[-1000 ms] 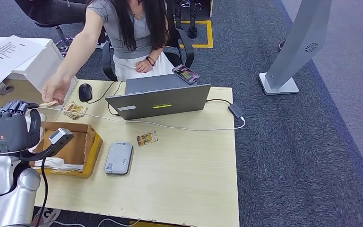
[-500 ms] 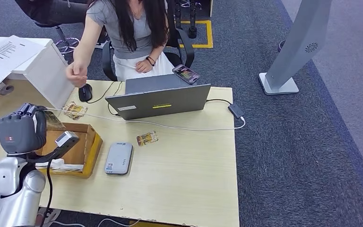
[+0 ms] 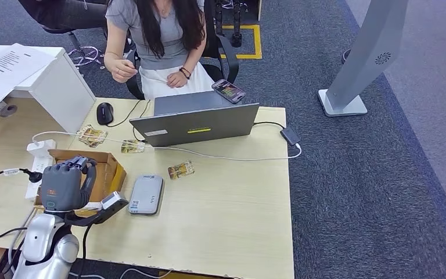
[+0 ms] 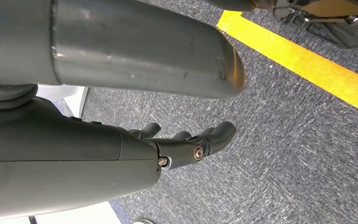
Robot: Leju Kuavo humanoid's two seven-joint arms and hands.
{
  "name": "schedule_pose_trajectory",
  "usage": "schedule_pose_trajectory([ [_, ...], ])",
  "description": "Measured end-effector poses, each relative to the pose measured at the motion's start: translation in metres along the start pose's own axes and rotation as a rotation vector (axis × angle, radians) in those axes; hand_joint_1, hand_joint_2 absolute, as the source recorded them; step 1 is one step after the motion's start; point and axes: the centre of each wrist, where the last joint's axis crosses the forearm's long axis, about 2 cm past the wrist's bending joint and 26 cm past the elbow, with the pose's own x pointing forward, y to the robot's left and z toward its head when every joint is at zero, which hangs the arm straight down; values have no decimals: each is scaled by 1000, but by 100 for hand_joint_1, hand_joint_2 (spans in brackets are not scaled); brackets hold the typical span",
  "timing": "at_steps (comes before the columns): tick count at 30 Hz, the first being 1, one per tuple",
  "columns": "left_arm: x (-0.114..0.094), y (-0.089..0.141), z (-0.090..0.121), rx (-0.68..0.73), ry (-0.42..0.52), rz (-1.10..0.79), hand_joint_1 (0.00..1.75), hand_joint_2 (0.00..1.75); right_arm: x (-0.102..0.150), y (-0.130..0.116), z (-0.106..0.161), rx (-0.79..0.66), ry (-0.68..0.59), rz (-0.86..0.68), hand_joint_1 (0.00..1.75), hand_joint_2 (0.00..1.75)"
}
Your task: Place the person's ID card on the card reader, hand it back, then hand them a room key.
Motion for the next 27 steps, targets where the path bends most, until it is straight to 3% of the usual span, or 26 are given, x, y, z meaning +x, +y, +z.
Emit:
schedule_pose_trajectory([
  [13,13,-6,9,-28,-13,27,175,175,0,0,0,-5,1,-2,0,0],
  [14,14,-6,9,-28,-13,28,144,175,0,0,0,-5,1,-2,0,0],
  [17,13,-5,9,-21,-8,26,13,175,0,0,0,-6,1,1,0,0],
  [18,13,-4,7,-16,-5,23,0,175,0,0,0,-6,0,4,0,0],
  [21,7,1,-3,11,1,-2,0,175,0,0,0,-4,-3,14,0,0],
  [27,-20,21,-52,96,12,-90,0,175,0,0,0,-1,-12,33,0,0],
])
